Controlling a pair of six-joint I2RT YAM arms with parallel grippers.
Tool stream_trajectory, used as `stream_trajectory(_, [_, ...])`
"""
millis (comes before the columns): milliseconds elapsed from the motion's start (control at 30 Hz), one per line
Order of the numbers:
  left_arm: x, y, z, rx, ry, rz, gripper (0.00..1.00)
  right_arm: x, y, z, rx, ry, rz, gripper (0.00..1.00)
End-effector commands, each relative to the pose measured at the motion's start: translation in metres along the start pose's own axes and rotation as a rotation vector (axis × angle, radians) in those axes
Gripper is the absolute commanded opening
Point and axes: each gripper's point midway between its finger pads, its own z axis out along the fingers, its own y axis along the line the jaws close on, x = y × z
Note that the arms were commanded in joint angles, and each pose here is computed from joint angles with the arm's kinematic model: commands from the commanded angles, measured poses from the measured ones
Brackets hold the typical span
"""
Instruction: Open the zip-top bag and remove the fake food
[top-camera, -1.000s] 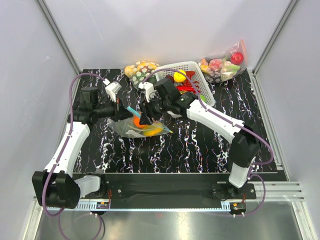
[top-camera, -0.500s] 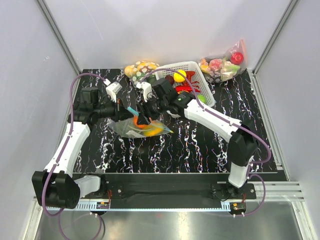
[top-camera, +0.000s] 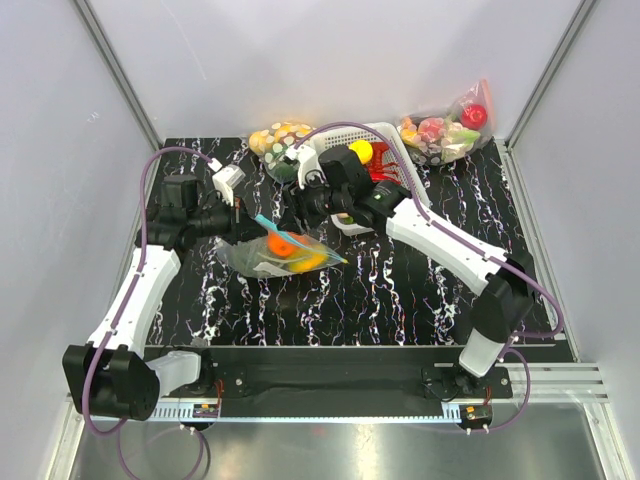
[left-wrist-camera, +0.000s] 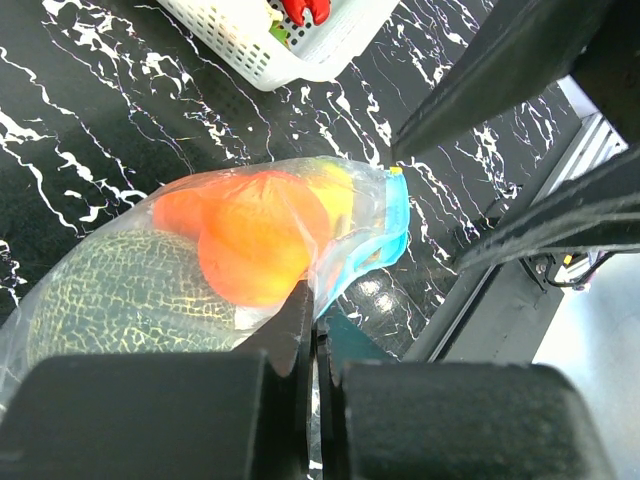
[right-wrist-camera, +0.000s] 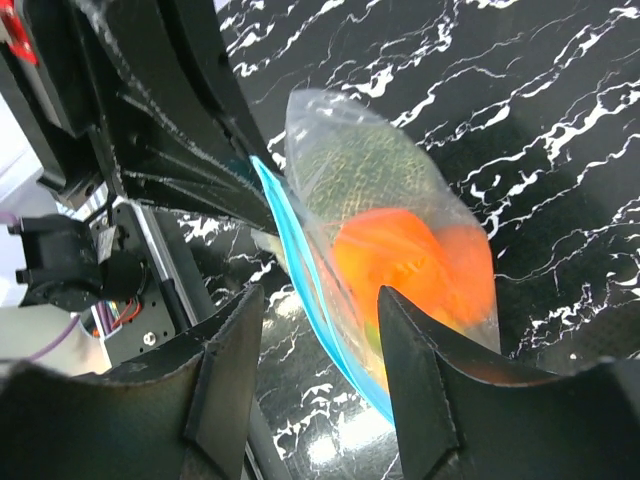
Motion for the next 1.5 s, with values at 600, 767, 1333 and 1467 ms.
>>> stream_trajectory(600, [-0.021,-0.012,-0.007,0.010,-0.065,0.096,0.00,-0.002,-0.008,0.005,0.003,-0.026,0.010,0.56])
stream_trajectory(767, [-0.020,-0.011,-0.007,0.007,-0.064,0.093,0.00,0.000,-0.008,0.009,0.000,-0.018,0.011,0.55])
stream_trajectory(1333, [-0.019,-0.012,-0.007,0.010,-0.065,0.096,0.00,0.013,-0.014,0.020,0.016,0.038,-0.008,0.53])
stream_trajectory(1467, [-0.020,-0.013,-0.007,0.013,-0.066,0.097,0.00,0.016,-0.019,0.022,0.040,0.041,-0.014,0.51])
